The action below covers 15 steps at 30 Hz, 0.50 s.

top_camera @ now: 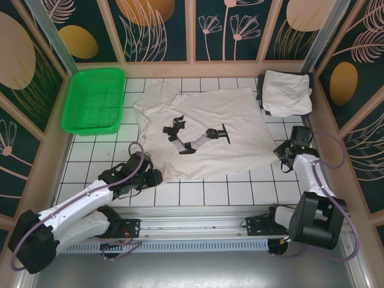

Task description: Fold and stack the t-shirts

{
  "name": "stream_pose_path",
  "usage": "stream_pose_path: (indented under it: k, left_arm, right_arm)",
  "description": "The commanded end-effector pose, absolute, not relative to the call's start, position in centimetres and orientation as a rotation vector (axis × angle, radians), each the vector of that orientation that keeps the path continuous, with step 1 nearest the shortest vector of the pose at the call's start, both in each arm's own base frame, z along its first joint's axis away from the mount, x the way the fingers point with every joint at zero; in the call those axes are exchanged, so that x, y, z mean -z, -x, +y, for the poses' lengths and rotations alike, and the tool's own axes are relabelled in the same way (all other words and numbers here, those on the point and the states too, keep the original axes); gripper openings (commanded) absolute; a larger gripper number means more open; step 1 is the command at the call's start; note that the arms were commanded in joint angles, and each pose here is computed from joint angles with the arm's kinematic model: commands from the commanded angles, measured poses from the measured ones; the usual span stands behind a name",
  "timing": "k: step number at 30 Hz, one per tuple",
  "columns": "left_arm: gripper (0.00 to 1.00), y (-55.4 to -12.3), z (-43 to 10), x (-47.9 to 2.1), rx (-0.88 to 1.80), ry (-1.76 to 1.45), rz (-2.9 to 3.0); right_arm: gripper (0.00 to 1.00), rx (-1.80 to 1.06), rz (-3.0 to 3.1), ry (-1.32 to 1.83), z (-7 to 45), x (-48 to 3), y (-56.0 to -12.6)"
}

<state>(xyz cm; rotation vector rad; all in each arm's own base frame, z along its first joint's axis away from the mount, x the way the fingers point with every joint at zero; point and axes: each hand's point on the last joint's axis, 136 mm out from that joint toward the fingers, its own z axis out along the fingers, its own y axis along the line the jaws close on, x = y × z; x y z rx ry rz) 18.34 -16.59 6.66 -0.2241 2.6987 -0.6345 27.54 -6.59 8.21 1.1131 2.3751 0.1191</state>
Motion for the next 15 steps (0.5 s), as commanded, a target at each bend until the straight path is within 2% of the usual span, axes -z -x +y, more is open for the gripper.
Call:
stream_pose_path:
  k: [1,7,15]
  left_arm:
    - [0.4,-18.0,-15.4,-5.4,0.544,0.263,2.726]
    - [0.43,-18.2,-14.9,-4.6,0.507,0.336,2.731]
    - [0.38,-18.2,-15.9,-3.3,0.534,0.308,2.765]
  right_arm:
    - [0.0,-0.118,2.367,-1.099,-6.9,-8.4,-27.8]
    - [0.0,-0.151,2.373,-1.092,-6.5,-8.1,-28.0]
    - [0.0,-0.164,2.378,-1.085,-6.3,-7.9,-27.8]
